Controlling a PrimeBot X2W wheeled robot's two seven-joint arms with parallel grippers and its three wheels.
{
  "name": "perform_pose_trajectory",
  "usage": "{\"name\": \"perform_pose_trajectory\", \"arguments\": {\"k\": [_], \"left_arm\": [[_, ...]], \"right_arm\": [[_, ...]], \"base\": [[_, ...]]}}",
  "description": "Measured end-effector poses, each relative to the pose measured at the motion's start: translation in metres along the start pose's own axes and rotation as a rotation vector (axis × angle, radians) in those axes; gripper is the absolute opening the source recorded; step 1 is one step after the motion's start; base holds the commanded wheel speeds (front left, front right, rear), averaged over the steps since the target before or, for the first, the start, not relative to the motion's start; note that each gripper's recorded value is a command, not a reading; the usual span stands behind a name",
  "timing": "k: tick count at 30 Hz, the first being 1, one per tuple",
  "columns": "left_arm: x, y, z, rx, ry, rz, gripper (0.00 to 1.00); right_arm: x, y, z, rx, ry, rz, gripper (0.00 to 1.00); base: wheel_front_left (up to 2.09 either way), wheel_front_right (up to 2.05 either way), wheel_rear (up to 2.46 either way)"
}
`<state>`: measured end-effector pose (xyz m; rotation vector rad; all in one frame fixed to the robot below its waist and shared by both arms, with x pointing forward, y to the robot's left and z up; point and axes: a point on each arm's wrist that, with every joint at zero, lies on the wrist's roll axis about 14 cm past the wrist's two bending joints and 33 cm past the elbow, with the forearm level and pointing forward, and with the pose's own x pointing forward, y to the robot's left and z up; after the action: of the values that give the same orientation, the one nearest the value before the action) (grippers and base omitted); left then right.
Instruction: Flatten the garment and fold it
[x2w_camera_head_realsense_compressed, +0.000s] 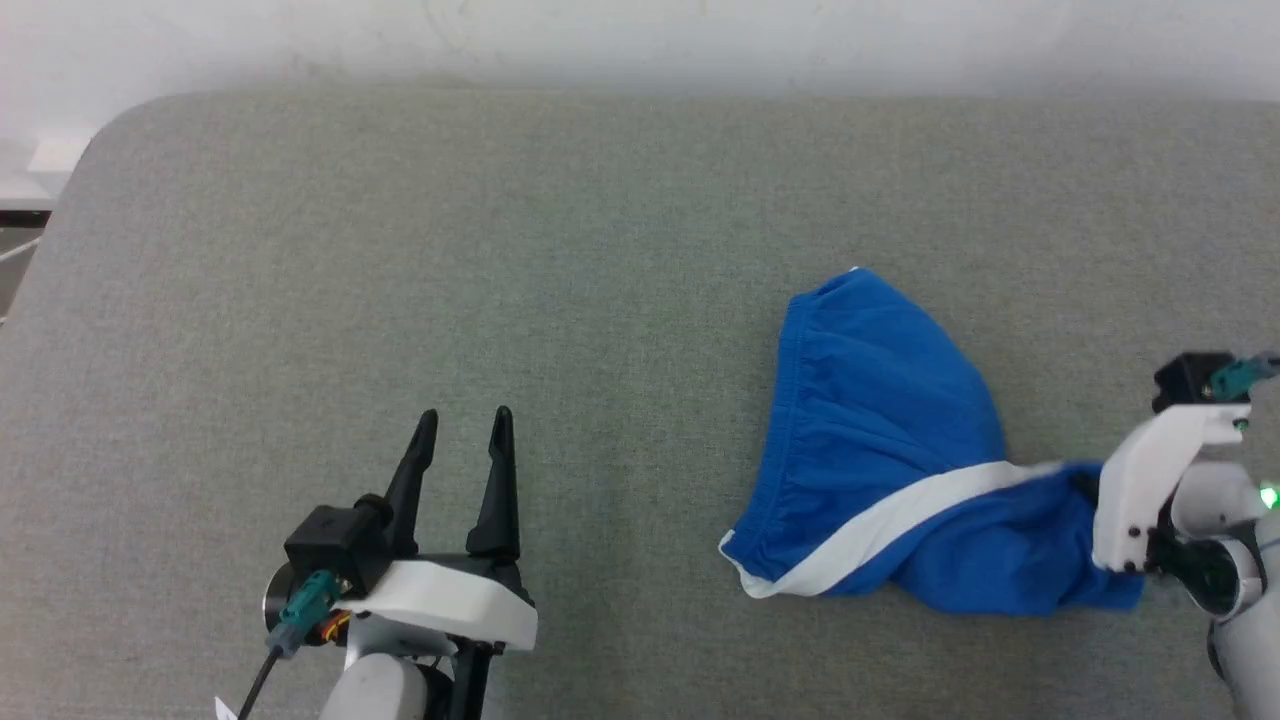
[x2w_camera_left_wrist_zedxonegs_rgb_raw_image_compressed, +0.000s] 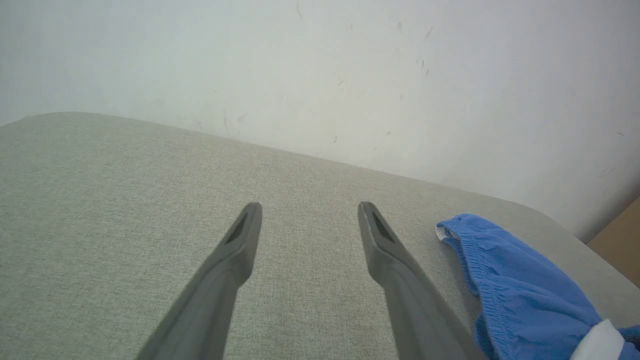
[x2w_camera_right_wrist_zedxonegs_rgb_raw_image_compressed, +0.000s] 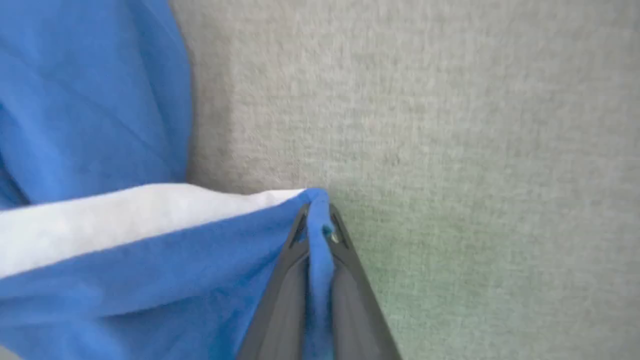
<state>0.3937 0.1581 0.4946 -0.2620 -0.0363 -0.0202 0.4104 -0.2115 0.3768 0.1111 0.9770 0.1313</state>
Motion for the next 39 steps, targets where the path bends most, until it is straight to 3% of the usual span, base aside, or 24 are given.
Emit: {"name": "perform_pose_trajectory", "arguments": {"k": [7, 12, 16, 21, 24, 26, 33, 39], "left_arm": [[0.002, -0.011, 0.005, -0.004, -0.017, -0.032, 1.0], [0.002, -0.02, 0.008, -0.008, -0.025, -0.057, 1.0], [0.001, -0.025, 0.008, -0.013, -0.025, -0.072, 1.0], [0.001, -0.029, 0.009, -0.02, -0.026, -0.078, 1.0], [0.002, -0.032, 0.007, -0.021, -0.019, -0.086, 1.0], [0.002, -0.032, 0.004, -0.02, -0.012, -0.088, 1.0], [-0.001, -0.033, 0.004, -0.017, -0.011, -0.095, 1.0], [-0.006, -0.033, 0.01, -0.01, -0.028, -0.095, 1.0]], "right_arm": [[-0.046, 0.009, 0.098, -0.06, -0.514, -0.014, 0.0], [-0.087, -0.009, 0.121, -0.01, -0.775, -0.062, 0.0], [-0.086, -0.033, 0.067, 0.103, -0.769, -0.122, 0.0], [-0.072, -0.069, -0.034, 0.273, -0.62, -0.239, 0.0], [-0.067, -0.075, -0.063, 0.33, -0.576, -0.271, 0.0], [-0.065, -0.074, -0.068, 0.346, -0.581, -0.276, 1.0], [-0.091, -0.089, -0.039, 0.361, -0.791, -0.33, 1.0], [-0.104, -0.066, 0.001, 0.301, -0.879, -0.248, 1.0]], "base": [[0.0, 0.0, 0.0], [0.0, 0.0, 0.0], [0.0, 0.0, 0.0], [0.0, 0.0, 0.0], [0.0, 0.0, 0.0], [0.0, 0.0, 0.0], [0.0, 0.0, 0.0], [0.0, 0.0, 0.0]]}}
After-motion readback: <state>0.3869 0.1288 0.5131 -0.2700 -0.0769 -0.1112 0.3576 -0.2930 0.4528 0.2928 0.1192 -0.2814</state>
